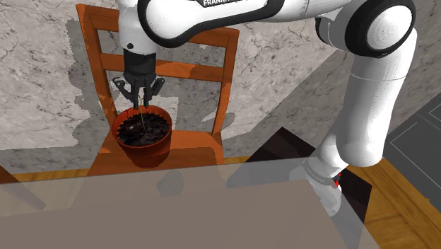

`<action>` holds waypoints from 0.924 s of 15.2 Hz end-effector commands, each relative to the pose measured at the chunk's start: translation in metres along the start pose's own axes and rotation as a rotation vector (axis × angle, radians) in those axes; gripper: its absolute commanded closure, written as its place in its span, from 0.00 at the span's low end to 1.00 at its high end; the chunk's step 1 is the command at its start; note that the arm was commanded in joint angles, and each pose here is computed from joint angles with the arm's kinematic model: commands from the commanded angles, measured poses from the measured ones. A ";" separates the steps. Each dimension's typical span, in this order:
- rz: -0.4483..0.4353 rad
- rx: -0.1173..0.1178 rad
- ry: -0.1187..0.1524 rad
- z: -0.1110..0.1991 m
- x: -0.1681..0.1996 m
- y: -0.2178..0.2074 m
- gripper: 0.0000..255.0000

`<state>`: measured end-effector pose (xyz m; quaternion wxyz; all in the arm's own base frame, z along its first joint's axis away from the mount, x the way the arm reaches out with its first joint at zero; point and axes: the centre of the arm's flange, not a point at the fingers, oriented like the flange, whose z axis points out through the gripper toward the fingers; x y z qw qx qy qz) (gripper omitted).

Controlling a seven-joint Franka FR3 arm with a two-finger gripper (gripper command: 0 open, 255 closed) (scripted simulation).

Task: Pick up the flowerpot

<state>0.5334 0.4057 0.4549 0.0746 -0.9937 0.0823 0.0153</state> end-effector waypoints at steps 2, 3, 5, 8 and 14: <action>0.000 0.003 0.004 -0.017 -0.001 -0.004 1.00; 0.000 0.003 0.004 -0.022 -0.001 -0.004 1.00; 0.000 0.003 0.004 -0.032 -0.001 -0.006 1.00; 0.000 0.003 0.004 -0.048 -0.002 -0.008 1.00; 0.000 0.003 0.004 -0.070 -0.003 -0.011 1.00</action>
